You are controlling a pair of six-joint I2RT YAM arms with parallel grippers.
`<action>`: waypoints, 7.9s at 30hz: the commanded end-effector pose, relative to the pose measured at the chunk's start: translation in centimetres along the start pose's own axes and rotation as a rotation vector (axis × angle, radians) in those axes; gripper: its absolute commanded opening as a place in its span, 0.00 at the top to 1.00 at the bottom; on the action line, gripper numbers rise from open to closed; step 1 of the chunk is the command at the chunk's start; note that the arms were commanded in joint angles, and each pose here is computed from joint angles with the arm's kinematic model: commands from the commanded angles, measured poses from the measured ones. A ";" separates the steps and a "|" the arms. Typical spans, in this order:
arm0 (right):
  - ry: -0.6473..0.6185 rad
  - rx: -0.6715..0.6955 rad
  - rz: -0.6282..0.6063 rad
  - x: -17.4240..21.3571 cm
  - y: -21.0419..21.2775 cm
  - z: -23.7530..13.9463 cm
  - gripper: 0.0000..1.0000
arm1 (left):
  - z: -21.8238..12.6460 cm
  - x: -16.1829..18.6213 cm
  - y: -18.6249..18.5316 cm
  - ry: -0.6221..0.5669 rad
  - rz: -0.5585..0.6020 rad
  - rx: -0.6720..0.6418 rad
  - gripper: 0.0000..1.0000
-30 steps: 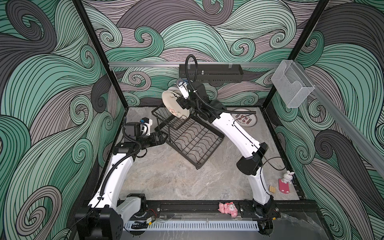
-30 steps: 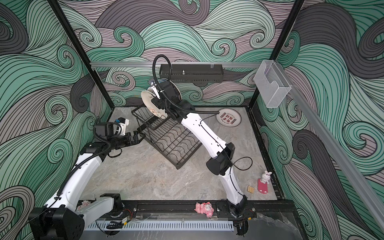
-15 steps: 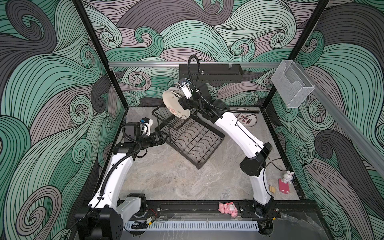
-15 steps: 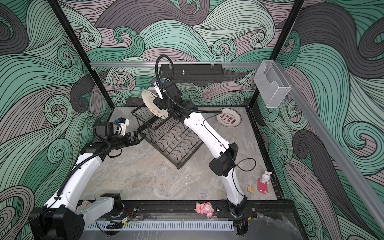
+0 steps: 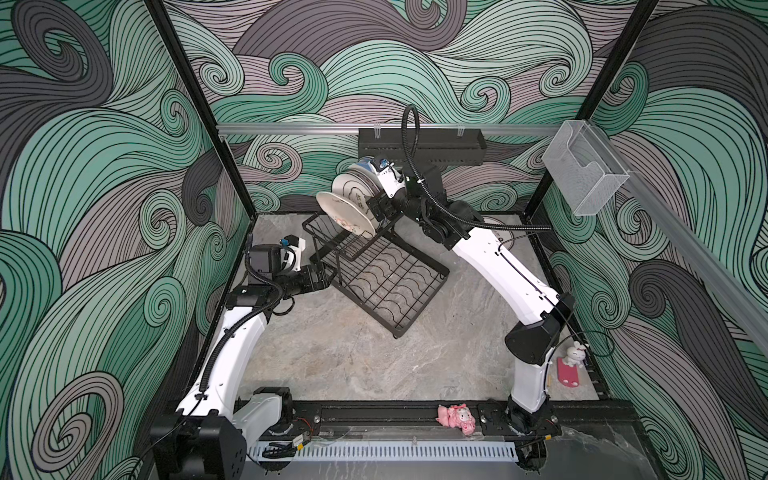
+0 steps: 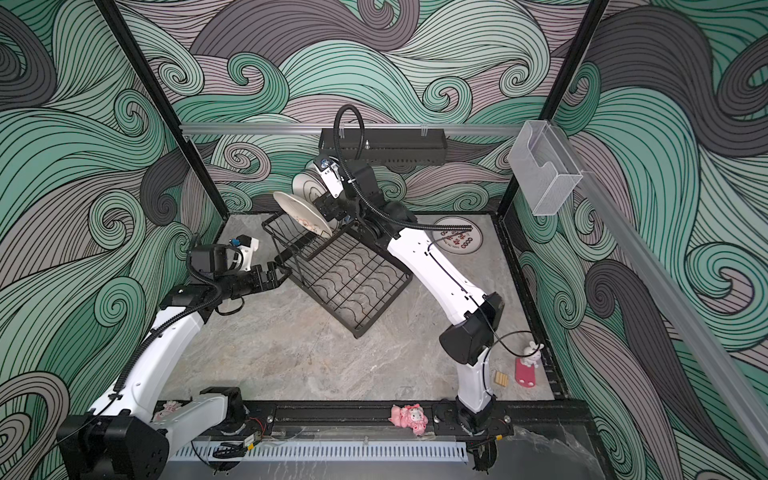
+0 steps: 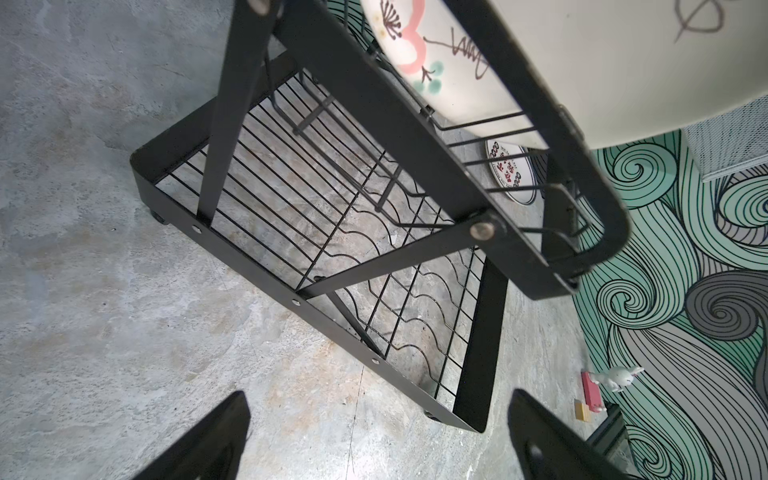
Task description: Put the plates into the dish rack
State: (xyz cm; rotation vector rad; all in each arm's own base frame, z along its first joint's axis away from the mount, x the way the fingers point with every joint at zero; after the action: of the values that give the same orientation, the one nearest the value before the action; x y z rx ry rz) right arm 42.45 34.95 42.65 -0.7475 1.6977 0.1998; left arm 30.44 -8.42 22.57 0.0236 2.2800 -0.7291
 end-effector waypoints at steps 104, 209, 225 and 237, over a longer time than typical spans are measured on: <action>0.852 0.237 1.031 47.3 -19.8 -1.4 0.03 | 0.6 2.6 0.2 0.065 -0.068 0.010 0.01; 0.650 0.366 1.541 50.7 -0.1 -23.8 0.59 | 3.4 7.7 -3.7 0.232 -0.003 0.034 0.02; 0.598 0.348 1.554 50.4 -0.9 -23.2 0.85 | 2.9 7.2 -3.9 0.228 0.009 0.030 0.01; 0.541 0.335 1.527 47.5 -2.7 -23.6 1.00 | 2.5 7.0 -4.0 0.221 0.023 0.021 0.01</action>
State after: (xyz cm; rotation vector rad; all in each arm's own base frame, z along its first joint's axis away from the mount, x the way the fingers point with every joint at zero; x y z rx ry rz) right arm 21.10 3.95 5.25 0.9534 2.3996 0.8189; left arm 25.81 -14.36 16.75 0.1129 2.5133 -0.7921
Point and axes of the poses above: each gripper's point midway between its finger pads, its own z axis out along the fingers, its own y axis along the line the jaws close on, x = y × z, the point moved 1 cm from there along -z, back along the fingers, and after that the axes turned 4 degrees about z, right-handed, at the moved point
